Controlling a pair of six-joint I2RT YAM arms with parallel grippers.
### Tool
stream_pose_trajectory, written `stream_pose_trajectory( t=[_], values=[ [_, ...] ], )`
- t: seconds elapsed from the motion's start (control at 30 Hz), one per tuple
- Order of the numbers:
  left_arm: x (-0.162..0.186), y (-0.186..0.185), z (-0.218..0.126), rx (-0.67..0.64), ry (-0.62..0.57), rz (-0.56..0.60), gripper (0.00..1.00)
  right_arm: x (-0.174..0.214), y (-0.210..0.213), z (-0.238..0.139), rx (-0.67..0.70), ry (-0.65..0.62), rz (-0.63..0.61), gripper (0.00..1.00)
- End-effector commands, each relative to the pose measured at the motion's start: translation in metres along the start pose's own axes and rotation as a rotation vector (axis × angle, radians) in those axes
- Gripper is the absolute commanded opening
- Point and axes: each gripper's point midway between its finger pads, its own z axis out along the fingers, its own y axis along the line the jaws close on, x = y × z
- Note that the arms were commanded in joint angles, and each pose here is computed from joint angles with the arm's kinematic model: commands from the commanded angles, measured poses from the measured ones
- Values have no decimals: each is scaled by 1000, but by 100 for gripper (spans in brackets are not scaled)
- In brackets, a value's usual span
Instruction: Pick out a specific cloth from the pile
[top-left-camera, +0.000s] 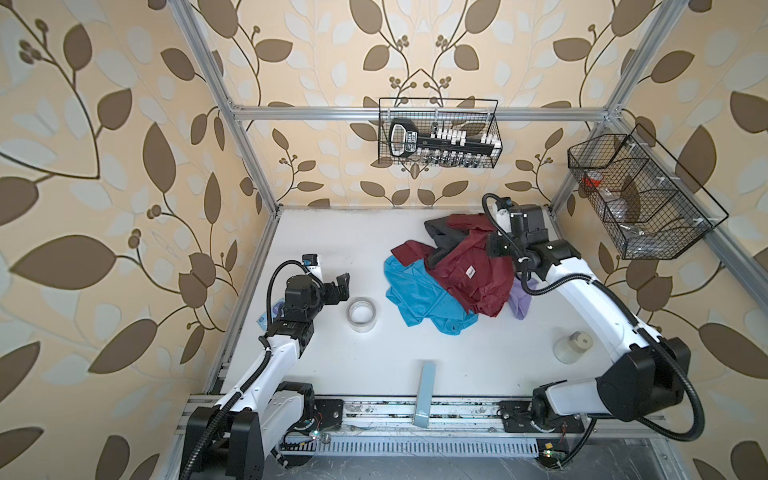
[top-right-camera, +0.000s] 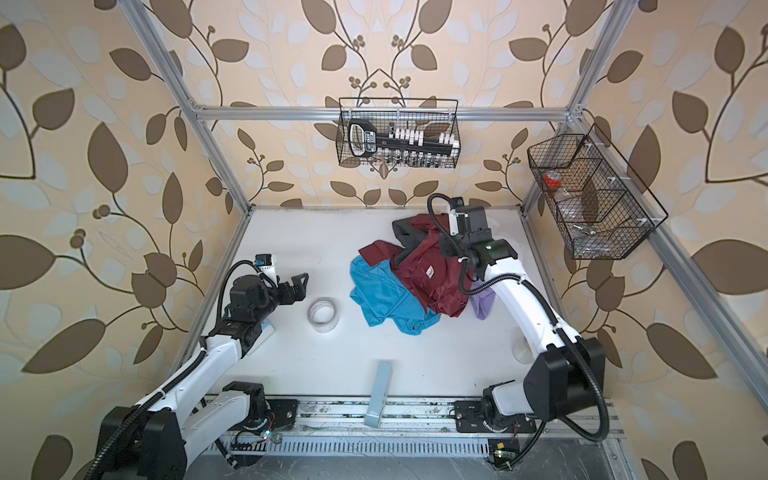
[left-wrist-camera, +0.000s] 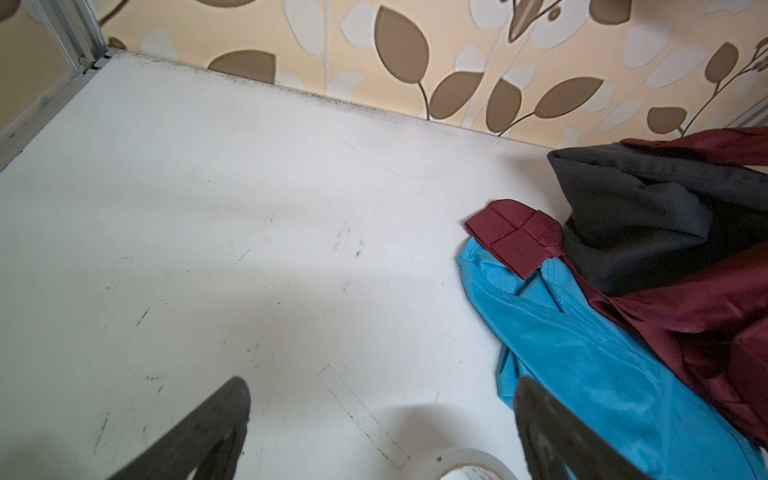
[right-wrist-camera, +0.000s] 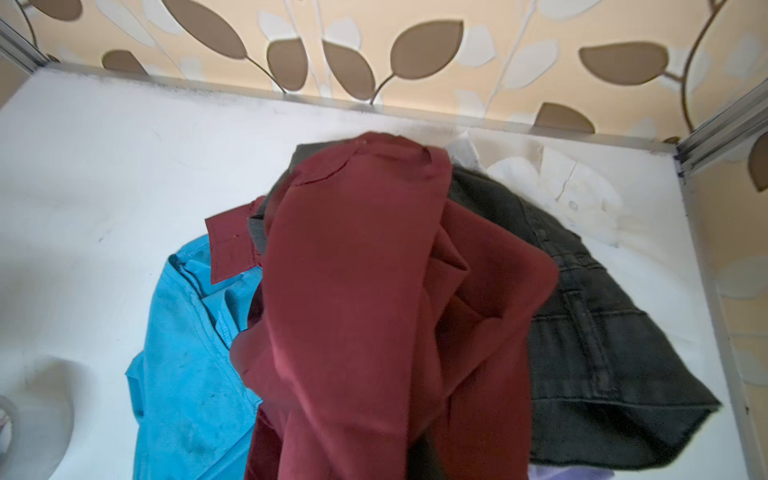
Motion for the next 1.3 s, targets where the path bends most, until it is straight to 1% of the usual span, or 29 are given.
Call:
stream_pose_trajectory(
  t=[0.0,0.1,0.2,0.4,0.57,0.7,0.87,1.07,1.2,1.27],
  values=[
    [-14,-7,-3,32,-53,0,99,-61,-1,-57,-13,-207,29,0],
    [-15,-7,-4,31,-56,1,99,-87,1,-90,-41,-312,43,0],
    [-15,-7,-4,31,-58,0,99,-117,9,-126,-103,-434,56,0],
    [-15,-6,-5,27,-58,1,99,-188,29,-215,-231,-706,50,0],
    [-15,-6,-5,25,-61,1,99,-242,43,-290,-368,-933,56,0],
    [-16,-4,-6,15,-63,-2,99,-275,59,-323,-511,-1049,71,0],
    [-16,-4,-5,14,-64,-5,99,-312,86,-339,-699,-1161,101,0],
    [-16,-5,-5,16,-64,-5,99,-350,138,-346,-900,-1297,111,0],
    [-17,-5,-5,19,-67,-6,99,-349,174,-353,-1026,-1392,118,0],
    [-17,-5,-5,18,-66,-6,99,-338,205,-345,-1088,-1374,80,0]
  ],
)
